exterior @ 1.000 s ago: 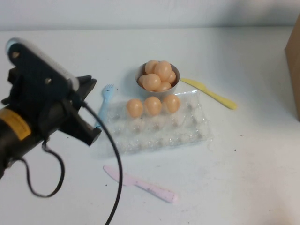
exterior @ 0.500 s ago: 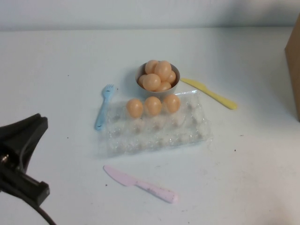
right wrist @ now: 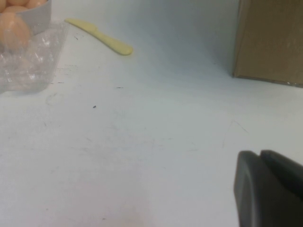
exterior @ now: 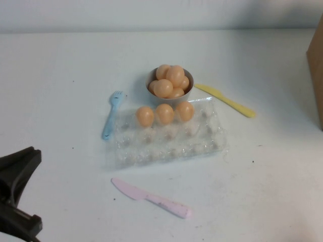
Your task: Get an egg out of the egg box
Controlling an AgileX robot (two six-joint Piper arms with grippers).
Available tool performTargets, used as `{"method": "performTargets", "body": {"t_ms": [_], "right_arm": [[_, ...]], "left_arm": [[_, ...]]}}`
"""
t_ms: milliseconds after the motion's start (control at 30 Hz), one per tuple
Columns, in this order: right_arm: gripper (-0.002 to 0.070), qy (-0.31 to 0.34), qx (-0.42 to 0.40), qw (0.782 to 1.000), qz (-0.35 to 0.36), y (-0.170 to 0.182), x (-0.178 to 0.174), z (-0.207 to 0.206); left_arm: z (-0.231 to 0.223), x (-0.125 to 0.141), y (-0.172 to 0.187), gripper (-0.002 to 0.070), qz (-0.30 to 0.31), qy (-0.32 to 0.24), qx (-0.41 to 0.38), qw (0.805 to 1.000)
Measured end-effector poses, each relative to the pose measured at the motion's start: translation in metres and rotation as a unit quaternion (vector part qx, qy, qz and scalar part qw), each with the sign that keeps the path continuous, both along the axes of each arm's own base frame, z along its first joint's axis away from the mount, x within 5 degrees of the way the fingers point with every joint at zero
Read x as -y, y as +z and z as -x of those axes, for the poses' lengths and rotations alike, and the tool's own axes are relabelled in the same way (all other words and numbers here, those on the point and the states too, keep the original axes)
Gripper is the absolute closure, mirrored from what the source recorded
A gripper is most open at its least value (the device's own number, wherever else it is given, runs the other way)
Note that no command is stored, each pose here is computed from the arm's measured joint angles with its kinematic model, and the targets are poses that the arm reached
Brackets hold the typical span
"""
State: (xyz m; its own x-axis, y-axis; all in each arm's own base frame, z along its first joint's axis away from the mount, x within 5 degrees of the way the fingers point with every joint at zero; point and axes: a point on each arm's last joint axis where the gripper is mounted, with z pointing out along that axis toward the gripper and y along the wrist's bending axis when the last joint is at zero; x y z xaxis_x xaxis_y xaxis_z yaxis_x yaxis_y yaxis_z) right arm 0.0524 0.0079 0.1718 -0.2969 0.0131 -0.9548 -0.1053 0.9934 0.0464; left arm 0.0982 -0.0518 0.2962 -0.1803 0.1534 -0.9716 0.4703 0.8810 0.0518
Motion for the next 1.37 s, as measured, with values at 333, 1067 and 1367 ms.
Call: {"method": "performTargets", "body": {"t_ms": [333, 1067, 1367], "right_arm": [[0.0693, 0.0, 0.0, 1.0, 0.0, 0.0, 0.0, 0.0], [0.0693, 0.0, 0.001, 1.0, 0.0, 0.0, 0.0, 0.0], [0.0693, 0.0, 0.003, 1.0, 0.0, 0.0, 0.0, 0.0]], "left_arm": [[0.026, -0.024, -0.036, 0.0676, 0.046, 0.06, 0.017, 0.997], [0.045, -0.047, -0.123, 0.0677, -0.055, 0.184, -0.012, 0.981], [0.046, -0.047, -0.124, 0.0677, -0.08, 0.176, -0.011, 0.981]]}}
